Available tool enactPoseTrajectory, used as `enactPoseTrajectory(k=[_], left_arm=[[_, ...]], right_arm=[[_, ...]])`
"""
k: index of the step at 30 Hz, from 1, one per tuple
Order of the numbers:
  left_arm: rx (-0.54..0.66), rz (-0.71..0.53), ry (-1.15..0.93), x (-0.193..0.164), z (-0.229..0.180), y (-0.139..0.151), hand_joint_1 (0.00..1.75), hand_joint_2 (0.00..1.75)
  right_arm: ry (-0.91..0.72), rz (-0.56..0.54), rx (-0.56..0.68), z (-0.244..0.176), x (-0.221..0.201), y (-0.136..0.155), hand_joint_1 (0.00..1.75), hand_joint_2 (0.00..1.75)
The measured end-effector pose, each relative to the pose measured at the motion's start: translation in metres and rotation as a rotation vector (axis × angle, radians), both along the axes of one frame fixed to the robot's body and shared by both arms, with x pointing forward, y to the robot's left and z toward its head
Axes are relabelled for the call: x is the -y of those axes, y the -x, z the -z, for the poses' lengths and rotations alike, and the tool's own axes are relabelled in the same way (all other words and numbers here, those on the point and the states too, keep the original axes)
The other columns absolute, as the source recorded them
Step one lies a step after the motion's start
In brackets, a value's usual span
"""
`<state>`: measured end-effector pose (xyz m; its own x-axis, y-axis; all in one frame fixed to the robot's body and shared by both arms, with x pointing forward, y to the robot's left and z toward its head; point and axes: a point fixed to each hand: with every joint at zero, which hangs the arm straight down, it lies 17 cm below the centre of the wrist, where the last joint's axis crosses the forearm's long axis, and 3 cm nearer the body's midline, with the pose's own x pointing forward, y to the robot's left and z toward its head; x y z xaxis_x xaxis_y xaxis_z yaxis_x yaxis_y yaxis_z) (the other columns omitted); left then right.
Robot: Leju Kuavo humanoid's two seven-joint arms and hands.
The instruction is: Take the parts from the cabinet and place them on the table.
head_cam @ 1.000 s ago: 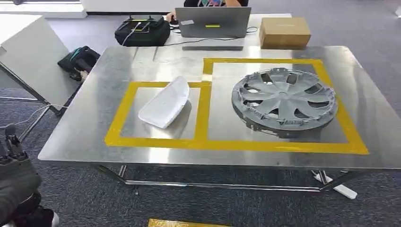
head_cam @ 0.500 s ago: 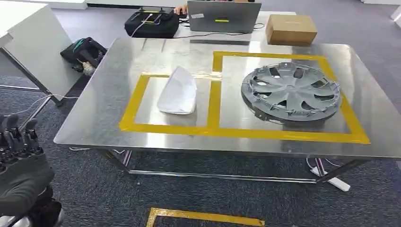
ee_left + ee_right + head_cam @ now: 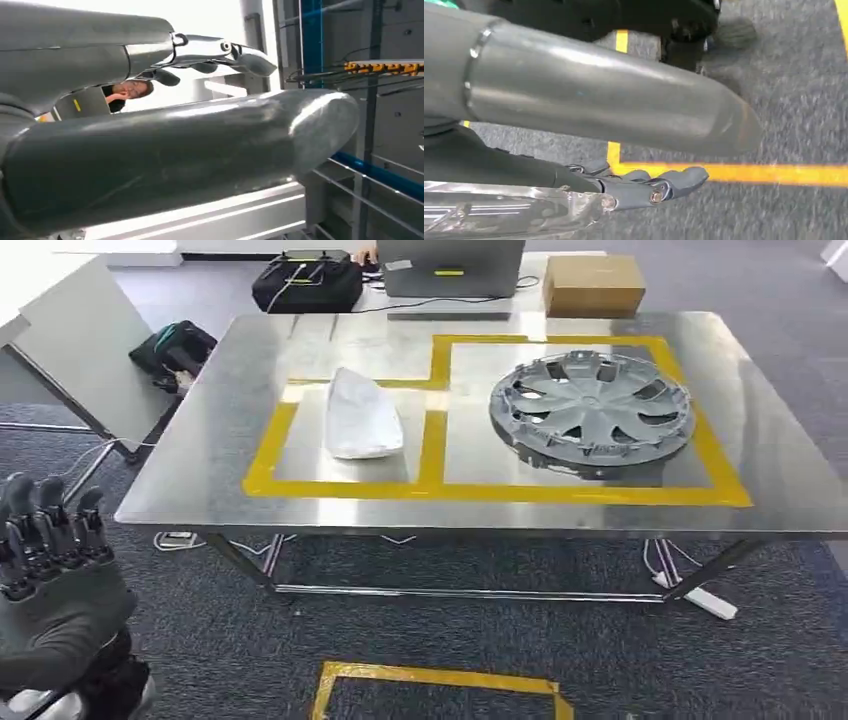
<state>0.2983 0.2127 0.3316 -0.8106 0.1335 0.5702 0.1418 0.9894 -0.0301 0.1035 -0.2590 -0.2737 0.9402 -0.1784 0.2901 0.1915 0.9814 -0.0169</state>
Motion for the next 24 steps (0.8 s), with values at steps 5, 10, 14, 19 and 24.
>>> enactPoseTrajectory(k=[5, 10, 14, 19, 24], left_arm=[[-0.013, 0.011, 0.006, 0.001, 0.004, -0.002, 0.0, 0.0], [-0.01, 0.022, 0.003, 0.001, 0.004, -0.004, 0.0, 0.0], [-0.022, 0.016, 0.006, -0.001, 0.008, -0.006, 0.0, 0.0], [-0.038, 0.013, 0.01, -0.002, 0.012, -0.006, 0.0, 0.0], [-0.042, 0.018, 0.014, -0.003, 0.014, -0.006, 0.0, 0.0]], right_arm=[[0.004, -0.005, -0.002, 0.0, 0.002, 0.001, 0.0, 0.0], [0.013, -0.041, -0.013, 0.001, 0.001, 0.003, 0.0, 0.0], [0.025, -0.06, -0.033, 0.003, 0.003, 0.012, 0.0, 0.0], [0.027, -0.071, -0.034, 0.003, 0.003, 0.013, 0.0, 0.0], [0.033, -0.093, -0.01, 0.001, 0.003, 0.005, 0.0, 0.0]])
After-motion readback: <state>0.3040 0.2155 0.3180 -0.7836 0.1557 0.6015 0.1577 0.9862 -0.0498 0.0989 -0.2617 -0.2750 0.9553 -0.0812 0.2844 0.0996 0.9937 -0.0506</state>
